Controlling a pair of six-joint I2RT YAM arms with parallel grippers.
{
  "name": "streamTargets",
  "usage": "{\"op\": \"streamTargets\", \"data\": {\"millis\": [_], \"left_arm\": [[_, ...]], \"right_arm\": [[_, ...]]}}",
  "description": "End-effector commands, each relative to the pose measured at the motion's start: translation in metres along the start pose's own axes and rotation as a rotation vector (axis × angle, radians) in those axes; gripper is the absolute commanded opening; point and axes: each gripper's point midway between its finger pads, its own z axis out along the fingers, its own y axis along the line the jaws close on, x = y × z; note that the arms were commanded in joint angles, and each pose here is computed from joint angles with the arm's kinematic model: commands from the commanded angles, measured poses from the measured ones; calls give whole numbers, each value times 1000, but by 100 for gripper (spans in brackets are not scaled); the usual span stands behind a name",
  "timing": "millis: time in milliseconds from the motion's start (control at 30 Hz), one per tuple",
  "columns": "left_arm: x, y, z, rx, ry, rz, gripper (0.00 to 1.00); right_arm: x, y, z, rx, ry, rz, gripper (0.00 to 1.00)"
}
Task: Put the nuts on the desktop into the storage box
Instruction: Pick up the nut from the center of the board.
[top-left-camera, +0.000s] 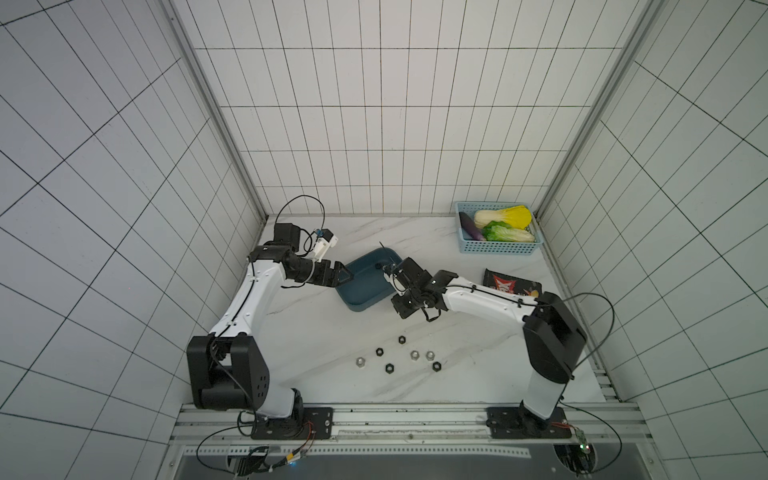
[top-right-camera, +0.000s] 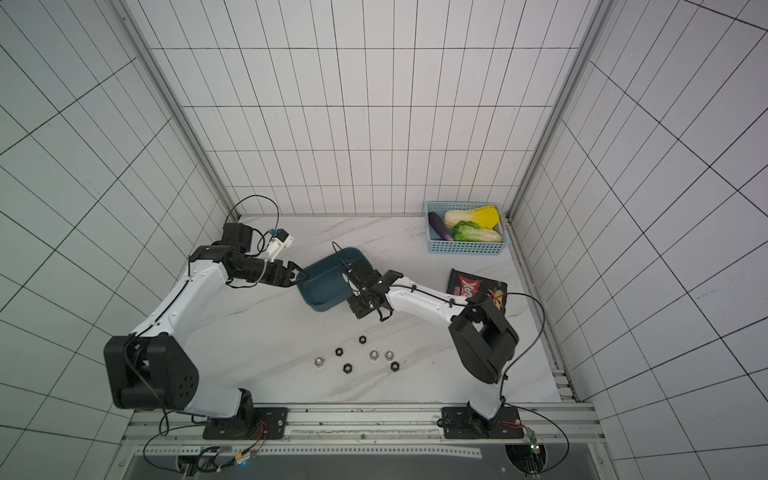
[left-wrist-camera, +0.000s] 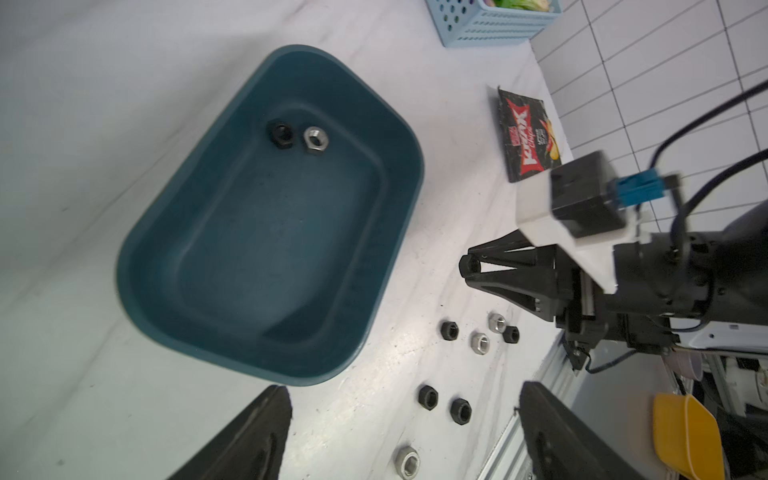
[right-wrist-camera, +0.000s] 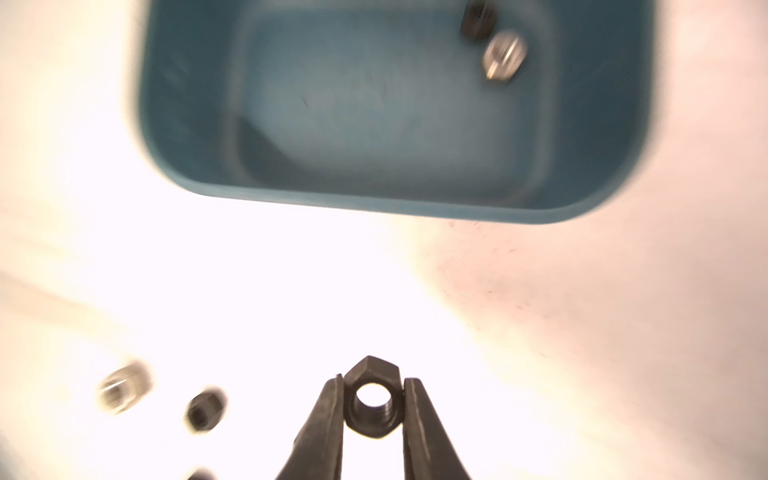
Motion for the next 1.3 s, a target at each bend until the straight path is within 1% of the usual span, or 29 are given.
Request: {"op": "streamTargets", "data": {"millis": [0, 67, 167, 267, 333, 400, 500, 633, 833, 933, 1033, 1267], "left_arm": [[-16, -44, 3, 129, -11, 47, 90], [-20, -64, 7, 200, -4, 48, 90], [-31, -94, 8, 342, -4, 6, 90], [-42, -120, 3, 483, 1, -34, 89], [-44, -133, 2, 546, 14, -48, 89], [-42, -147, 3, 606, 39, -55, 89], [-35, -163, 9, 667, 85, -57, 89], [-25, -184, 12, 759, 144, -46, 86], [-14, -197, 15, 817, 190, -44, 79], [-11, -202, 14, 840, 200, -40, 71], [-11, -205, 12, 852, 201, -34, 61], [-10, -205, 11, 859, 202, -30, 45]], "right_arm": [[-23, -4, -33, 21, -169, -57, 21], [-30, 0, -54, 0, -253, -96, 21], [-42, 8, -87, -37, -409, -137, 21], [-51, 20, -119, -70, -590, -238, 19], [-53, 28, -137, -83, -696, -313, 17], [-53, 35, -149, -100, -768, -378, 16], [-55, 43, -161, -131, -813, -428, 17], [-57, 52, -168, -173, -846, -456, 17], [-58, 55, -176, -191, -905, -461, 18], [-58, 56, -177, -197, -908, -461, 18], [-56, 56, -177, -203, -916, -458, 18], [-52, 53, -172, -191, -903, -445, 18]]}}
